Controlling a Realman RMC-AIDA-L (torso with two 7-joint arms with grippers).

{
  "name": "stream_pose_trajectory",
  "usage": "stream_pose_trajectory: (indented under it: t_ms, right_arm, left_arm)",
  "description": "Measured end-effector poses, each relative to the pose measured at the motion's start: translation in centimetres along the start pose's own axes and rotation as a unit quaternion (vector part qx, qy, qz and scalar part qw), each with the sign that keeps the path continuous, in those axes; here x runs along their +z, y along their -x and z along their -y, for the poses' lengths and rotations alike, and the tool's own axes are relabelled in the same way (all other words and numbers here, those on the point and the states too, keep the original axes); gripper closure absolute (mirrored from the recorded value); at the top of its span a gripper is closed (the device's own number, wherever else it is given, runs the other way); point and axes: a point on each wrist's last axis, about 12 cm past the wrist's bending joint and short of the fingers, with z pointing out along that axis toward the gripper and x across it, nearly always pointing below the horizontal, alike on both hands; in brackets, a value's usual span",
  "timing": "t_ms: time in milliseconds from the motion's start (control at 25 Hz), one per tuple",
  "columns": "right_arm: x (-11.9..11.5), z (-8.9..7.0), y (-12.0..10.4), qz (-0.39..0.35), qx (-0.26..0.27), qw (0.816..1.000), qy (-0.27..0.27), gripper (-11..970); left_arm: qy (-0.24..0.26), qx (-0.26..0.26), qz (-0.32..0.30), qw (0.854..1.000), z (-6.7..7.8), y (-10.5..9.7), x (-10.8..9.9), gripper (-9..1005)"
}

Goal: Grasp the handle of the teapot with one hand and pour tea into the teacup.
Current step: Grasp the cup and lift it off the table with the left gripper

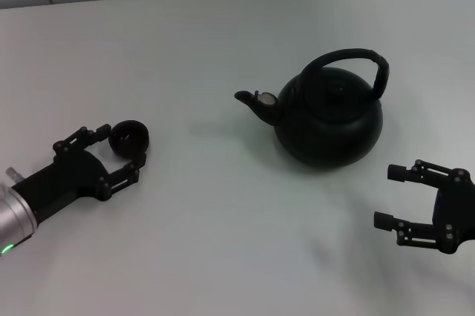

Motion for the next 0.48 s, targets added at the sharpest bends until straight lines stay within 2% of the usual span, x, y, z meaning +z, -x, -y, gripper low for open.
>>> stream_pose_trajectory:
  t_ms: [120, 480]
  right_arm:
    - [0.0, 0.0, 0.0, 0.001, 0.0, 1.0, 0.001, 155]
    - [-0.2, 0.2, 0.4, 0.008, -0.004, 1.0, -0.001, 155]
  left_arm:
    - [0.002, 0.005, 0.0, 1.0, -0.1, 0.5, 1.0, 197]
    - [0.009, 0.005, -0.007, 1.0, -0.5, 1.0, 2.1, 198]
